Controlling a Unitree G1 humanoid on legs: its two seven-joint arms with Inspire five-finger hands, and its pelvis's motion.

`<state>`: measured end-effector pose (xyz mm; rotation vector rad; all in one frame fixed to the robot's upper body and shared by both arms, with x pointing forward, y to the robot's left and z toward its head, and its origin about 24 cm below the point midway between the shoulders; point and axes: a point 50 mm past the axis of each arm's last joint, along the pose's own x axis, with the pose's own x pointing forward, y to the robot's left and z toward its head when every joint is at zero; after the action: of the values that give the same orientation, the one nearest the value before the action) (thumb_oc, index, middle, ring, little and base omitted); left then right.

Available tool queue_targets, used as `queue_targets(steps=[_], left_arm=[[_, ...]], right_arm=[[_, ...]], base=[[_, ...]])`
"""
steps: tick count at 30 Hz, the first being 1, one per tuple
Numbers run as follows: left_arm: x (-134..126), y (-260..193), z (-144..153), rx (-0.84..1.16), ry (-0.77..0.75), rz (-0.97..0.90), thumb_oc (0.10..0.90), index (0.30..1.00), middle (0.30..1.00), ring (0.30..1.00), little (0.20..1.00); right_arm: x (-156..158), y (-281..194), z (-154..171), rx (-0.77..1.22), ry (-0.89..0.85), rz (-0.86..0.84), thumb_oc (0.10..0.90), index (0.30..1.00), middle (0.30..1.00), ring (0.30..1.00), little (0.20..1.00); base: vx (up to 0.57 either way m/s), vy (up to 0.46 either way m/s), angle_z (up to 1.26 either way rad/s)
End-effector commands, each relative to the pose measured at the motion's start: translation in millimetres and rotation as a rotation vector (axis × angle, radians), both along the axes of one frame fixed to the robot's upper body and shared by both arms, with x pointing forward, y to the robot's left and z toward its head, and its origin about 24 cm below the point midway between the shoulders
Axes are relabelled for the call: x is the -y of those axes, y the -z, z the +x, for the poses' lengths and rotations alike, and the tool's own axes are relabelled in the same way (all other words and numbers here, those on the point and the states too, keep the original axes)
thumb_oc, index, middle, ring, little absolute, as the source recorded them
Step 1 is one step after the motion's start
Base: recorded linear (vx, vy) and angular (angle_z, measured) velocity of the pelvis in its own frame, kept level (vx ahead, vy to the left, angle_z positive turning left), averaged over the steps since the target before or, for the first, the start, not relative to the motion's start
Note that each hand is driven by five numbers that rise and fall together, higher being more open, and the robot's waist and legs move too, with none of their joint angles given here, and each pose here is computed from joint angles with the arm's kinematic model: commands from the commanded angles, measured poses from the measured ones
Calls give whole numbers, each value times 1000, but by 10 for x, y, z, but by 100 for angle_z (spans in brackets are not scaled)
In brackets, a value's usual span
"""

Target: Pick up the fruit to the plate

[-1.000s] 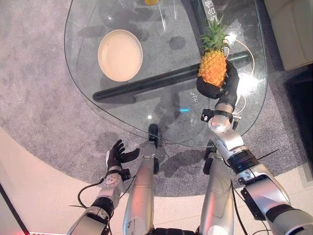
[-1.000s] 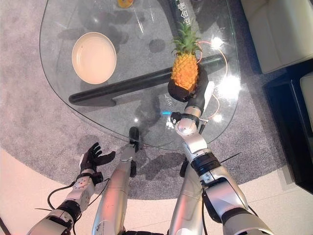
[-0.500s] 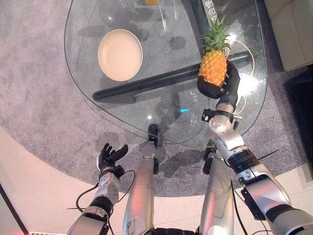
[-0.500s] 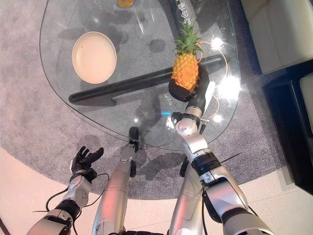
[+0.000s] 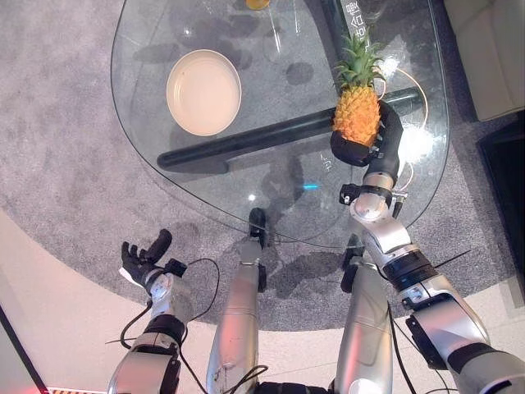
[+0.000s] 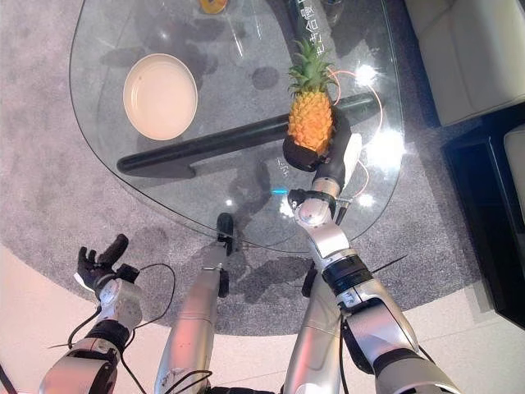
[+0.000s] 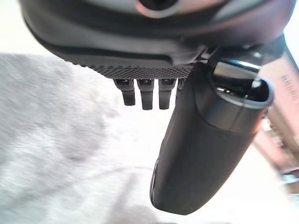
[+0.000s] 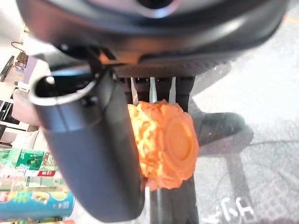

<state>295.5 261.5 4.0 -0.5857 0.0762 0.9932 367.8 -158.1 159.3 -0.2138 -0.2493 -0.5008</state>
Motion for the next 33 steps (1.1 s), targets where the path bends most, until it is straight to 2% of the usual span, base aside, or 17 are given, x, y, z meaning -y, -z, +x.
queue_targets(steps=[1, 6, 8, 10, 16, 20, 26, 33], left_arm=[[-415, -418, -15, 188, -199, 86, 800, 900, 900, 900, 900], [-430, -616, 59, 277, -197, 103, 800, 900, 900, 900, 900], [-401, -930, 165, 407, -185, 134, 800, 900, 900, 900, 900], [-380, -1044, 195, 442, -173, 164, 800, 900, 900, 900, 900], [-153, -1513, 278, 624, -39, 319, 800, 900, 900, 900, 900], [151, -1731, 306, 761, 150, 422, 800, 900, 900, 900, 900], [428, -1968, 312, 895, 406, 516, 800, 900, 900, 900, 900], [721, -2205, 314, 1016, 621, 538, 800, 900, 900, 900, 900]], right_arm=[[228, -406, -154, 257, 116, -95, 100, 300, 300, 300, 200], [254, -452, -189, 303, 138, -128, 100, 300, 300, 300, 200], [257, -571, -246, 380, 163, -204, 100, 300, 300, 300, 200], [253, -602, -263, 405, 171, -235, 100, 300, 300, 300, 200], [242, -736, -366, 519, 193, -363, 100, 300, 300, 300, 200], [235, -764, -408, 564, 197, -409, 100, 300, 300, 300, 200], [163, -867, -483, 646, 145, -464, 100, 300, 300, 300, 200], [-21, -990, -548, 729, 46, -548, 100, 300, 300, 300, 200]], base=[[0, 0, 0], [0, 0, 0], [0, 0, 0], [0, 0, 0], [0, -2, -1], [-1, -3, -1], [0, 0, 0], [0, 0, 0]])
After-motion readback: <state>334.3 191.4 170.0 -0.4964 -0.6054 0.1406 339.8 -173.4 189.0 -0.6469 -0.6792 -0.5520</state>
